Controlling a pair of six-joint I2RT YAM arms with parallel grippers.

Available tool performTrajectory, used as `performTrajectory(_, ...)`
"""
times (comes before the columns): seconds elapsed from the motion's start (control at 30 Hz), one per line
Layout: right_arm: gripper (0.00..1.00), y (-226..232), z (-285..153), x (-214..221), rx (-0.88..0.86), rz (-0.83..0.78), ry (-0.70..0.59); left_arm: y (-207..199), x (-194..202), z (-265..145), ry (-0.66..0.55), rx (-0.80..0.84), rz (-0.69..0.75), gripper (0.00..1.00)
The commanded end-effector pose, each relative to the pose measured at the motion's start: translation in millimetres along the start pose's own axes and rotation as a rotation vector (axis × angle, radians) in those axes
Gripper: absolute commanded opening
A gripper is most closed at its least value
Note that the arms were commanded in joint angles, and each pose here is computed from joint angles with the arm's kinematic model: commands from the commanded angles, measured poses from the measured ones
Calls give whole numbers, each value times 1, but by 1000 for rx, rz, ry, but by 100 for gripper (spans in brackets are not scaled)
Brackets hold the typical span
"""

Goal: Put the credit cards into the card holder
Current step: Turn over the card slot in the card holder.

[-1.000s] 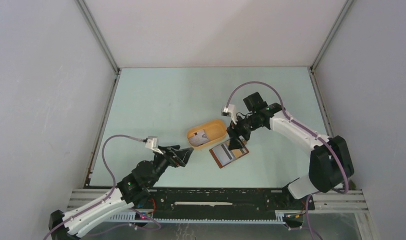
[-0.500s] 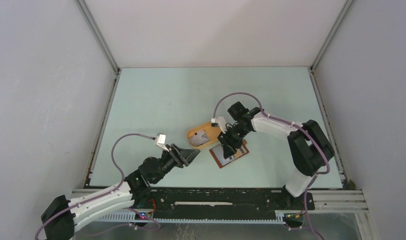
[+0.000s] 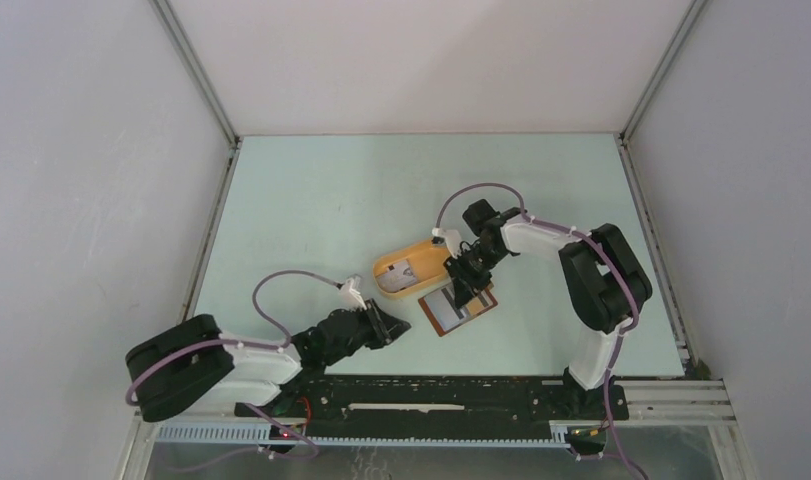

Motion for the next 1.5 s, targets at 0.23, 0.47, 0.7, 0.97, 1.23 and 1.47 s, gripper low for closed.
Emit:
performTrajectory(0.23, 20, -8, -1, -10, 18, 51, -10, -46, -18, 33, -46, 155, -90, 25)
performTrajectory(0.47, 8, -21, 5, -7, 66, 80, 11, -45, -10, 44, -30, 167, -133, 24)
performTrajectory(0.7, 7, -25, 6, -7, 76, 93, 16, -46, -10, 47, -32, 171, -134, 26)
performTrajectory(0.97, 7, -27, 9, -5, 73, 107, 33, -47, -14, 52, -47, 161, -132, 25)
performTrajectory(1.23, 7, -28, 8, -5, 68, 110, 33, -51, -17, 61, -52, 163, -131, 29)
performTrajectory(1.47, 7, -27, 9, -4, 63, 114, 39, -45, -15, 65, -48, 132, -141, 31)
Point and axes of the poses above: each gripper's point midway between its finger pads, its own z axis out along the fingers, its own y axis along the line the jaws close on, x = y × z, the point moved 4 cm from there along -z, back along the fingers, and after that the axes turned 14 degrees about z, right-handed, at the moved point
